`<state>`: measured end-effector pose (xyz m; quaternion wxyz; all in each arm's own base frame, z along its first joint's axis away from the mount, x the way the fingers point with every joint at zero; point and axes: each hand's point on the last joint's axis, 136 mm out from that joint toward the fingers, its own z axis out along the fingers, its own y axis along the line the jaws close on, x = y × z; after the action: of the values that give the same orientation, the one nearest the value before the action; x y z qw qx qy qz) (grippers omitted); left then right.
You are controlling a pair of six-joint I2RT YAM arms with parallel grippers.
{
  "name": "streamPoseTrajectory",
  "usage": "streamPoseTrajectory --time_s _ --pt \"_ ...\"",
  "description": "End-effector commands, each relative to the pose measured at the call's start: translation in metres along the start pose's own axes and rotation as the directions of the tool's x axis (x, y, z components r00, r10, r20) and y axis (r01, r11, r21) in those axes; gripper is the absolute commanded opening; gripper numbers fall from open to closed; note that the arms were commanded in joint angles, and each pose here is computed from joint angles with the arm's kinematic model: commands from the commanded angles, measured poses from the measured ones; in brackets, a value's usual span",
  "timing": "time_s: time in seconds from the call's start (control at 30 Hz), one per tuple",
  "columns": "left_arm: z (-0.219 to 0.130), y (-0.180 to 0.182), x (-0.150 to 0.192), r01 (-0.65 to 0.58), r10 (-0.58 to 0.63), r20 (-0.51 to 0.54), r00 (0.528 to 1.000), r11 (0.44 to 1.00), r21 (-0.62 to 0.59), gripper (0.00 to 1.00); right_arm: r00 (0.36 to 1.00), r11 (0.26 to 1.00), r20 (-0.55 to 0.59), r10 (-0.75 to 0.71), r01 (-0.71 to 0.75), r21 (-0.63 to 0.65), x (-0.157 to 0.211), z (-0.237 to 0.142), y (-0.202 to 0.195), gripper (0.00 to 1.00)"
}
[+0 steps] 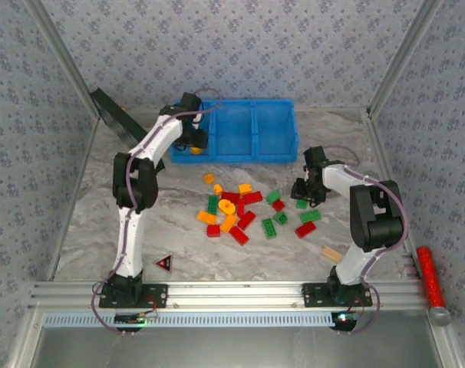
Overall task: Sort the legos into containers by color
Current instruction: Pick up the lego from the middle-right of the table, then place the lego in the container.
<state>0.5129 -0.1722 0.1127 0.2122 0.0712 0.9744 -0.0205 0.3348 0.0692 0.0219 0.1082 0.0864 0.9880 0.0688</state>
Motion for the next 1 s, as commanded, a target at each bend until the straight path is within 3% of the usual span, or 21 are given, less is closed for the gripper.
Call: streamPoseTrajectory --time_s 0.0,0.23,0.5,0.67,0.83,0.97 --pt "-0.075 -0.005 -0.003 -0.037 0.034 0.081 0.996 0.999 0.036 0.65 1.0 1.0 -0.03 -0.001 0.001 0.028 0.003 0.007 -0.004 0.42" --pt "-0.122 -0.006 0.066 -0.064 0.062 0.048 0.997 0.996 0.06 0.67 1.0 1.0 -0.008 -0.018 0.018 0.025 -0.01 -0.003 0.001 0.31" --pt "-0.129 -0.014 0.172 0.094 -0.091 -0.026 0.996 0.982 0.161 0.68 0.973 0.991 0.187 -0.137 0.134 0.027 -0.083 -0.092 0.044 0.28" --pt "-0.124 -0.017 0.21 0.202 -0.194 -0.058 0.979 0.962 0.182 0.68 0.924 0.978 0.322 -0.206 0.209 0.028 -0.13 -0.134 0.082 0.28" --pt "-0.114 -0.027 0.228 0.315 -0.298 -0.11 0.948 0.927 0.205 0.69 0.884 0.964 0.391 -0.258 0.262 0.044 -0.169 -0.132 0.116 0.28" --pt "-0.107 -0.038 0.241 0.388 -0.362 -0.157 0.919 0.901 0.194 0.7 0.888 0.966 0.385 -0.253 0.256 0.044 -0.194 -0.103 0.129 0.27"
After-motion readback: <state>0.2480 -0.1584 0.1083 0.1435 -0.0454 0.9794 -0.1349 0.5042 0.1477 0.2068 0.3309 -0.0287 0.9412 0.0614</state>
